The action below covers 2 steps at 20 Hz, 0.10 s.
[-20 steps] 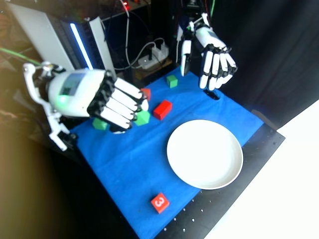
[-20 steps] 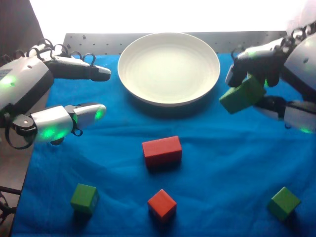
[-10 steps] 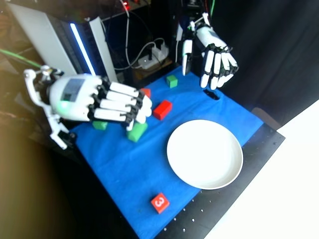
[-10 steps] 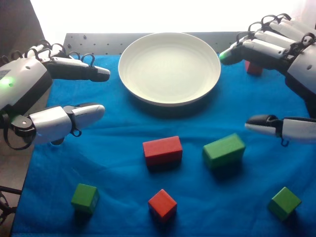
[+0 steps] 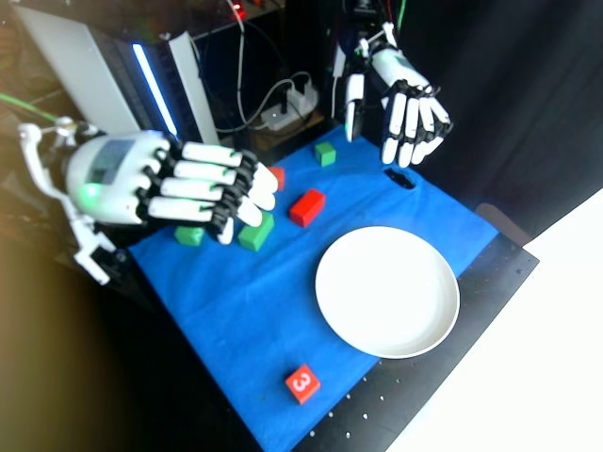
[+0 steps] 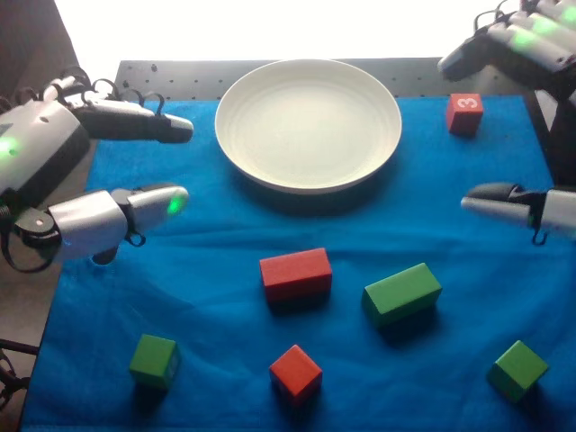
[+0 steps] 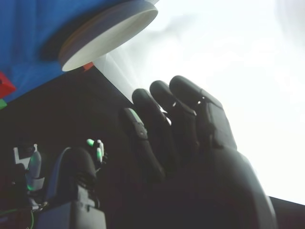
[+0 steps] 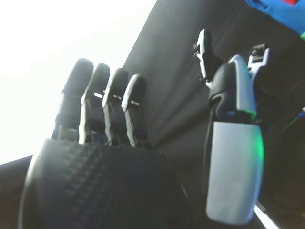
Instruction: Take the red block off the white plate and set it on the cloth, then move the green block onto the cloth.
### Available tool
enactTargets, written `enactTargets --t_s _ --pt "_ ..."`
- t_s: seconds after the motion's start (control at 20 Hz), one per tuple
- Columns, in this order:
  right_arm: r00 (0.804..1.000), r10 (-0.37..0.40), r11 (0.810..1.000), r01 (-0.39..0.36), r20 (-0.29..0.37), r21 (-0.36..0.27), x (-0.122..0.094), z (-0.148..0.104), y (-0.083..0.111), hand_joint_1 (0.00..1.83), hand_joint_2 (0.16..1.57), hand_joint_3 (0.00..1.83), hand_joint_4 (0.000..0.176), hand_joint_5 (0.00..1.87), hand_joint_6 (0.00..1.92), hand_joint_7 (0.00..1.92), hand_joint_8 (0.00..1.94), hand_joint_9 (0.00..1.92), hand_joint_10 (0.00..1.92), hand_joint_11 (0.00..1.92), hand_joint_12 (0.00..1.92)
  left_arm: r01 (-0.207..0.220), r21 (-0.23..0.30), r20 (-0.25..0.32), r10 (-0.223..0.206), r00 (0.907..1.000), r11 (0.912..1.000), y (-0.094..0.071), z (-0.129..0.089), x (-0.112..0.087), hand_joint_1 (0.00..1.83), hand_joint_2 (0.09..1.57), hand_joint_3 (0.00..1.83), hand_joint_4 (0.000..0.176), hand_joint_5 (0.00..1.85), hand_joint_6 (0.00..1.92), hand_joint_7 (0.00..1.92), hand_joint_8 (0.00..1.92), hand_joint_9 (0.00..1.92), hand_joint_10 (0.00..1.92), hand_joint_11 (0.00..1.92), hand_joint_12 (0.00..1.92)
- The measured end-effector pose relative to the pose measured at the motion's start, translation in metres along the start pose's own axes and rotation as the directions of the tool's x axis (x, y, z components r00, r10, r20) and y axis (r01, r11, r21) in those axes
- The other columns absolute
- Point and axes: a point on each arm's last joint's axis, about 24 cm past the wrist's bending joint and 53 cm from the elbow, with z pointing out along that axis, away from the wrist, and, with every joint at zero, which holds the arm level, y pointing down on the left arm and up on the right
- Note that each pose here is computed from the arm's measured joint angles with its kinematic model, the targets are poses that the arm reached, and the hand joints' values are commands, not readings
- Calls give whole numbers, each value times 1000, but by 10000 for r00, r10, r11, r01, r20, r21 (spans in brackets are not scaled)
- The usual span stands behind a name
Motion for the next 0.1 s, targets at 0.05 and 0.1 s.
enactTargets --t_s 0.05,0.1 --pt "9996 59 9999 -61 282 84 -7 -1 -2 1096 933 0 0 181 1150 186 1110 71 1341 25 1844 -32 51 179 31 9998 10000 -1 0 -6 689 1144 0 100 717 0 716 32 490 509 105 1406" --pt "9988 46 9999 -51 489 98 -12 -1 -4 1106 966 0 0 233 1138 252 1098 139 1347 140 1863 -83 88 285 81 9996 9999 -2 0 -10 715 1147 0 108 678 0 710 20 459 570 74 1431"
